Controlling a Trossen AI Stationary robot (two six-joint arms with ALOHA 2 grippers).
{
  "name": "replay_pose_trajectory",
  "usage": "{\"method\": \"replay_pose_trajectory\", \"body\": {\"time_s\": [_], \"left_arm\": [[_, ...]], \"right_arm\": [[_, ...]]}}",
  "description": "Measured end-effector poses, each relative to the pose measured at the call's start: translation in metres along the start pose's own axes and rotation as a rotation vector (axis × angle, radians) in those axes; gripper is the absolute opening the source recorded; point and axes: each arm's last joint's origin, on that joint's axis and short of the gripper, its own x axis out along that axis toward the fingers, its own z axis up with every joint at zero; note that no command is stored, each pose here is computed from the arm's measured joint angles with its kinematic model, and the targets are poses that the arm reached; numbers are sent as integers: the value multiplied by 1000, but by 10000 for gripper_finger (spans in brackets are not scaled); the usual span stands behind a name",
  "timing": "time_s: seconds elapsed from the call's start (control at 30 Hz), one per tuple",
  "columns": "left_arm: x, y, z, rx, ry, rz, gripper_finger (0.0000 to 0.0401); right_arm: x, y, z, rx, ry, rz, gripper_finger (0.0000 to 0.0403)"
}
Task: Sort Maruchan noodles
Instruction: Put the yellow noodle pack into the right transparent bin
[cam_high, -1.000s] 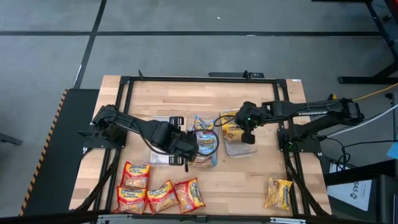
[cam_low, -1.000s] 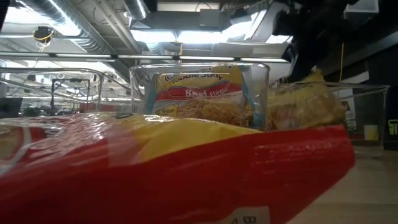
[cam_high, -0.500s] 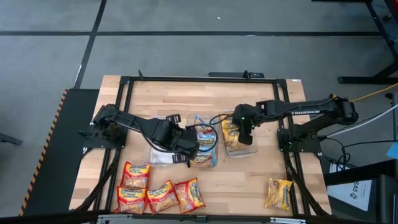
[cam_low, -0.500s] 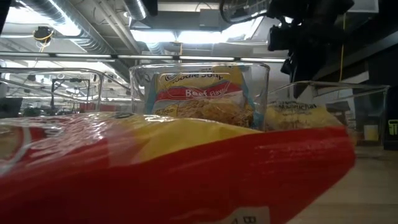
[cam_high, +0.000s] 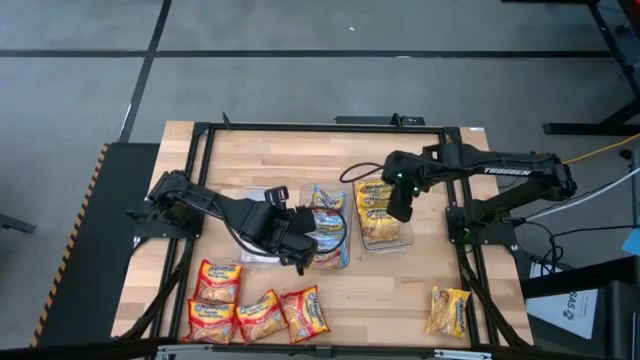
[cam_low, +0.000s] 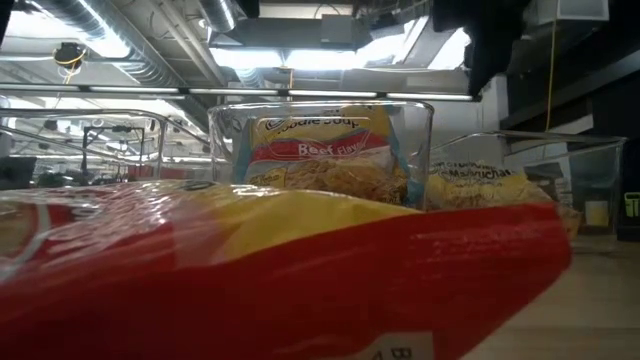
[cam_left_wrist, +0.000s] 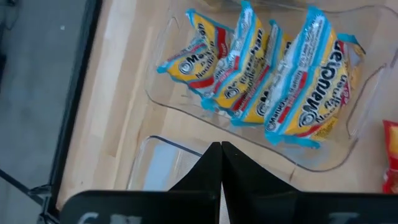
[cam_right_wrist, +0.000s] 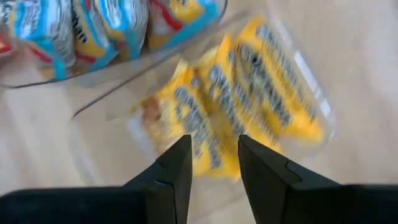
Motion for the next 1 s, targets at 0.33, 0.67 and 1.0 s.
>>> {"method": "replay_pose_trajectory", "body": {"time_s": [0.33, 0.67, 1.0], "left_arm": [[-7, -8, -8, 46, 8, 2, 0], [-15, -20, -17, 87, -5, -22, 0], [-19, -24, -20, 108, -12, -30, 0]], "right_arm": [[-14, 43, -43, 139, 416, 256, 129], [-37, 126, -127, 252, 310, 61, 129], [-18, 173, -195, 377, 352, -141, 129]]}}
